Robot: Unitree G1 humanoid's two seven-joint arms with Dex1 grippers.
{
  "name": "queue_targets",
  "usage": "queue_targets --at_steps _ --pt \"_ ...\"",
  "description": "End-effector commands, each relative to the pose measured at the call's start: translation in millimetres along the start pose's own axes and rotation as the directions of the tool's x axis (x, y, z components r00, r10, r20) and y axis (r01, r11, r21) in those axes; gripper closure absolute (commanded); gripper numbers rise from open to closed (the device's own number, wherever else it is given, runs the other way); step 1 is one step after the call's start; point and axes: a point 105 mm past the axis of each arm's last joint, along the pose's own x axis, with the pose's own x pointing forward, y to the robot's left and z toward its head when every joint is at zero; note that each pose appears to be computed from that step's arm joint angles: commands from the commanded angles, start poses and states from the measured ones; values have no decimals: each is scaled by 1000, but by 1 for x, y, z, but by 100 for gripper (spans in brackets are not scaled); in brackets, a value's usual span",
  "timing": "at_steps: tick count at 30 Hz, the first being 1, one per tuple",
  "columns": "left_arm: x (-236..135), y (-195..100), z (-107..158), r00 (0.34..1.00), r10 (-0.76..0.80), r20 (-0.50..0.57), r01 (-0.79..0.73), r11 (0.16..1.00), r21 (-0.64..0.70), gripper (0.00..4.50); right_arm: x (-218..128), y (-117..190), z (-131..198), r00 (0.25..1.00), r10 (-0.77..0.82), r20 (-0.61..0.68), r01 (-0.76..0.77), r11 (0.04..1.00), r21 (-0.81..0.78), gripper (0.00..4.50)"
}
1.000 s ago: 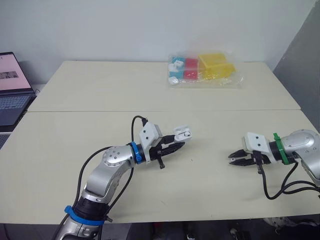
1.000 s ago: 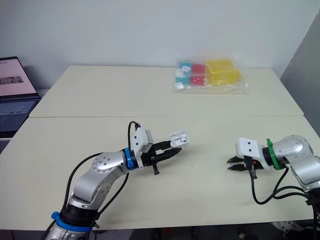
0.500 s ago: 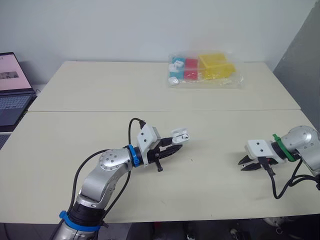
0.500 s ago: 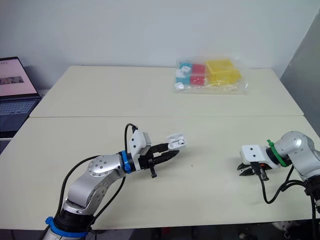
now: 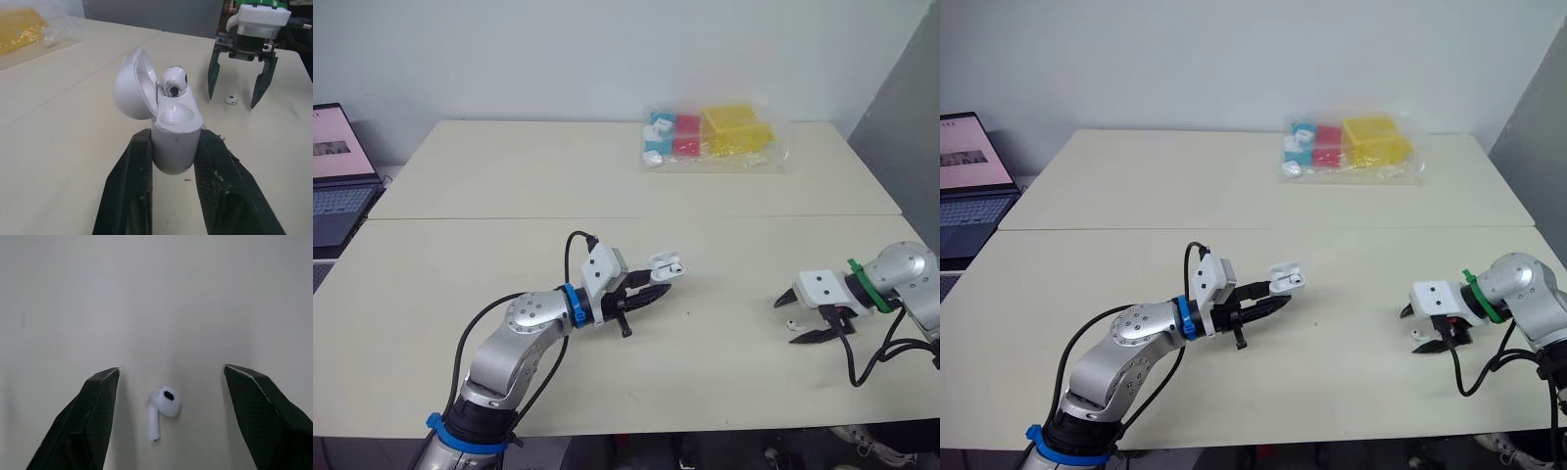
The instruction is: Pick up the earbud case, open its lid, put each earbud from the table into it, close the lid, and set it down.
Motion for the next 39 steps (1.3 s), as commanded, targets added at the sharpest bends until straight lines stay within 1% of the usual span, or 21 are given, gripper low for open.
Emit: queue_targets --at_steps 1,4,5,7,9,12,14,16,20,27,32,36,39 --pt "0 -4 15 999 -7 49 5 999 36 369 -30 -2 15 997 -79 8 78 997 22 87" --pt "1 -4 15 999 -7 50 5 999 34 369 -34 1 15 995 -99 -14 100 992 71 87" --pt "1 -5 14 999 -9 48 8 999 33 369 -35 0 13 988 -127 -83 137 982 130 87" --pt "2 -5 13 999 -12 50 11 999 32 369 -36 2 13 972 -150 -180 188 958 217 87" --pt "5 -6 14 998 -15 55 13 999 34 369 -30 5 19 969 -139 -204 191 946 262 87" --pt "7 -6 14 998 -21 57 19 999 37 369 -14 7 17 964 -116 -240 175 955 241 87" --pt "7 -7 13 998 -27 57 24 999 43 369 -8 6 9 950 -112 -292 179 961 211 87" --pt "8 -8 13 998 -30 58 27 999 45 369 -2 3 3 943 -110 -313 183 960 213 87" --pt "10 -10 12 998 -32 62 29 999 46 369 2 -3 -8 924 -111 -366 191 963 190 87" --pt "10 -11 12 998 -25 65 22 999 43 369 6 -3 -11 932 -89 -352 171 963 210 87" --pt "10 -10 12 998 -22 65 19 999 42 369 11 -4 -7 943 -84 -323 163 960 227 87" --pt "10 -11 11 998 -24 65 21 999 41 369 11 -4 -7 942 -82 -326 161 961 225 87" --pt "10 -10 11 998 -24 64 21 999 40 369 13 -3 -8 943 -75 -324 158 958 238 143"
